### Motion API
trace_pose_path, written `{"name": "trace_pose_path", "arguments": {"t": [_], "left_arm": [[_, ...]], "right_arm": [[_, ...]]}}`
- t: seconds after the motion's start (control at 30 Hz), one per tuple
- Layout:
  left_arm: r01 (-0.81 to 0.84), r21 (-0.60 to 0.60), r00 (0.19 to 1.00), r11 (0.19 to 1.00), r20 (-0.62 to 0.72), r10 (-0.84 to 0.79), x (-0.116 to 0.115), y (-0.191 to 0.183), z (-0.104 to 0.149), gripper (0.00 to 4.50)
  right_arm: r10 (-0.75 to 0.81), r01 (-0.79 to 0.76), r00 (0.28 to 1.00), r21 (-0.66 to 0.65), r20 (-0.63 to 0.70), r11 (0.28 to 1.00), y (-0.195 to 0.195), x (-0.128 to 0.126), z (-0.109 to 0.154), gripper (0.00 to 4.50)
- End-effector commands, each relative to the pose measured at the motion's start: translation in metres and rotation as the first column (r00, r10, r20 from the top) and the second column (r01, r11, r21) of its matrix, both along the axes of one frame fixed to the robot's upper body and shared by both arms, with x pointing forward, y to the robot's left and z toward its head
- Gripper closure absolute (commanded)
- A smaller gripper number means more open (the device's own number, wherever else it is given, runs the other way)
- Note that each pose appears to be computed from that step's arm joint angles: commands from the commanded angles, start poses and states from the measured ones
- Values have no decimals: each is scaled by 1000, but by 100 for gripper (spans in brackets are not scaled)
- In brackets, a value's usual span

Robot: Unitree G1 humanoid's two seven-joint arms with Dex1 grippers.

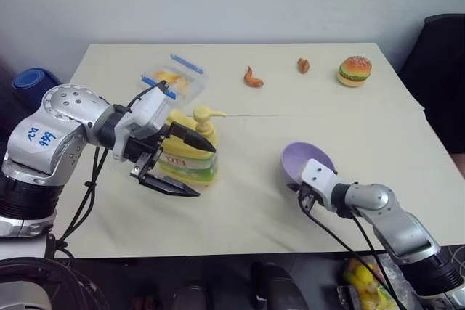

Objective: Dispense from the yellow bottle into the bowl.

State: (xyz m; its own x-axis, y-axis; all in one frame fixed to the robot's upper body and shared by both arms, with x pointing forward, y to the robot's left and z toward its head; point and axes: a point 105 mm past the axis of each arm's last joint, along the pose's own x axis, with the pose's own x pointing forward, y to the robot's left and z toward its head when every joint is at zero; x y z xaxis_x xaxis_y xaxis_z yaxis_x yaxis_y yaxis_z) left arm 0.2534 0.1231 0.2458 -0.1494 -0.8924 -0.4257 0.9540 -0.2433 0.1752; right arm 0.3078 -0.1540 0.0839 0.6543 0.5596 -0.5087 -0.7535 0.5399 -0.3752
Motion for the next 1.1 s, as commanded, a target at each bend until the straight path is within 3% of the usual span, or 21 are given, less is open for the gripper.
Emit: {"name": "trace_pose_path", "arguments": {"t": [0.03, 0.13, 0.33, 0.53, 0.7, 1.1], "left_arm": [[6, -75, 999, 997, 49, -3, -2, -3, 24, 20], [10, -143, 1000, 990, 8, -8, -6, 4, 50, 72], [-32, -253, 995, 967, 79, 54, 4, 18, 105, 260], [-87, -174, 976, 981, 181, 119, 33, 23, 100, 449], [-103, -146, 963, 984, 232, 136, 52, 13, 89, 449], [-87, -128, 967, 988, 227, 114, 55, 8, 74, 449]], "right_arm": [[80, -79, 996, -17, 47, 997, 3, -10, 27, 449], [178, -172, 982, -81, 69, 982, 5, -16, 54, 450], [340, -325, 938, -158, 75, 932, 23, -14, 94, 450], [462, -446, 882, -157, 89, 881, 61, 0, 125, 450], [549, -530, 830, -174, 95, 830, 90, 5, 145, 450], [637, -604, 765, -242, 92, 759, 105, -5, 165, 450]]}}
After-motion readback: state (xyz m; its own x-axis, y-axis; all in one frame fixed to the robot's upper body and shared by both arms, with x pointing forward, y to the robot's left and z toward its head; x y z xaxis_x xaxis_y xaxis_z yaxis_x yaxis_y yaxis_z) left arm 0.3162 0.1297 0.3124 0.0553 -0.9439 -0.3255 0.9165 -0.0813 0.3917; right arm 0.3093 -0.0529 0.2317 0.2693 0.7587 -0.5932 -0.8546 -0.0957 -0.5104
